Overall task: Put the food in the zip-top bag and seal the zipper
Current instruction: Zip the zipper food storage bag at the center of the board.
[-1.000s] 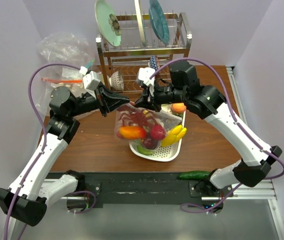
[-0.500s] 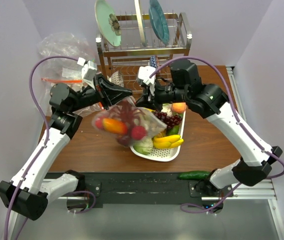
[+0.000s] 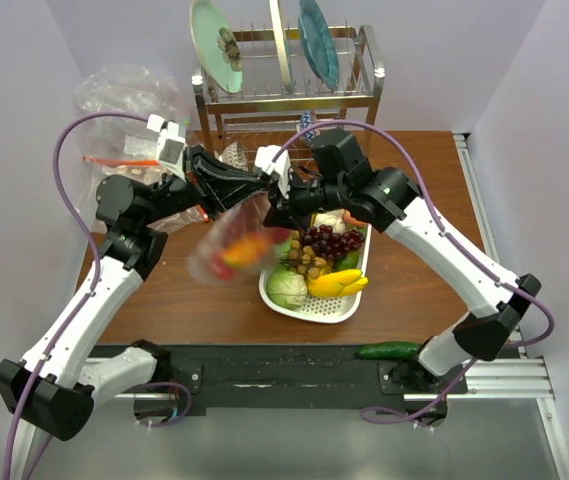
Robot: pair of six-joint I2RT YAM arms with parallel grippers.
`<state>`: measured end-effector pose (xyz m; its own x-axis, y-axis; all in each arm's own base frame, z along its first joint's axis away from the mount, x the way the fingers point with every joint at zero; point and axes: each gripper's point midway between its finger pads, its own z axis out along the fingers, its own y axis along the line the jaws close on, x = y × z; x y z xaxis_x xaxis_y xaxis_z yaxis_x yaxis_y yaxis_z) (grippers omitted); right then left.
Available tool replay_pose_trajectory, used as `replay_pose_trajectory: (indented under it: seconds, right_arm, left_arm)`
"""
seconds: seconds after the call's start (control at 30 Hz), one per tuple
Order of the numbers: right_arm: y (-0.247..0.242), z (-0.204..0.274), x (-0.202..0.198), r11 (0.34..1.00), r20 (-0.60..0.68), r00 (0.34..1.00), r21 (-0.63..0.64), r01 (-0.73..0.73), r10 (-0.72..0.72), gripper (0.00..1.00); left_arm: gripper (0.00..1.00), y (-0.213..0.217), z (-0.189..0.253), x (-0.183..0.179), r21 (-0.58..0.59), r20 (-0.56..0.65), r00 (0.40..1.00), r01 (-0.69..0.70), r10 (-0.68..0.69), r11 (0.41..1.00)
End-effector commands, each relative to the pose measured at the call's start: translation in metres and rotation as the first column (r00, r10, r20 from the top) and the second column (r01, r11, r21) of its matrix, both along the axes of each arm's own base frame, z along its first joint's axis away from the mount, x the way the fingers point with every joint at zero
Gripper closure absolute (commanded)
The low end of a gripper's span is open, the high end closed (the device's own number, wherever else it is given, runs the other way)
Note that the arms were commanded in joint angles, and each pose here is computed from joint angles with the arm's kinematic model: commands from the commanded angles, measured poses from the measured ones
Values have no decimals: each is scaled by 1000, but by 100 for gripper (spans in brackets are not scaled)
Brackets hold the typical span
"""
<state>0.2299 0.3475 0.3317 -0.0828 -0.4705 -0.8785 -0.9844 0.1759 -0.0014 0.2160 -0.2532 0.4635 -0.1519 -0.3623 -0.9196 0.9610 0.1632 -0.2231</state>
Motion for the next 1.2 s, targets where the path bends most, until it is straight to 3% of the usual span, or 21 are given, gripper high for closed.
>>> replay_pose_trajectory:
  seconds: [0.0,0.23,0.3,0.37,0.5,0.73,0.9,1.17]
  right_arm:
    - [-11,30,-4,995,65,996,82,56,-62,100]
    - [-43,73,-8,963,124,975,222,154,-184,100]
    - [-54,76,-6,952,139,963,238,195,-232,89]
    - [-59,68,-2,949,145,957,229,216,-253,67]
    - [-70,59,3,949,173,950,227,219,-261,52]
    - [-50,49,1,953,190,968,284,104,-162,50]
    - [-47,58,14,946,233,954,305,113,-189,50]
    - [-46,71,1,935,265,954,352,39,-140,53]
  left_arm:
    - [100,10,50,-23,-74,183,982,-24,37,997]
    - [100,7,39,-17,-78,148,989,-18,30,997]
    - [100,2,33,-16,-71,138,990,-2,12,997]
    - [100,-1,32,-17,-65,137,990,18,-9,998]
    - [100,-4,38,-17,-58,147,989,41,-32,997]
    - [100,-2,58,-31,-48,192,979,80,-69,996]
    - [100,0,62,-37,-34,209,975,88,-79,996]
    - [100,-1,62,-43,-13,220,970,111,-105,994]
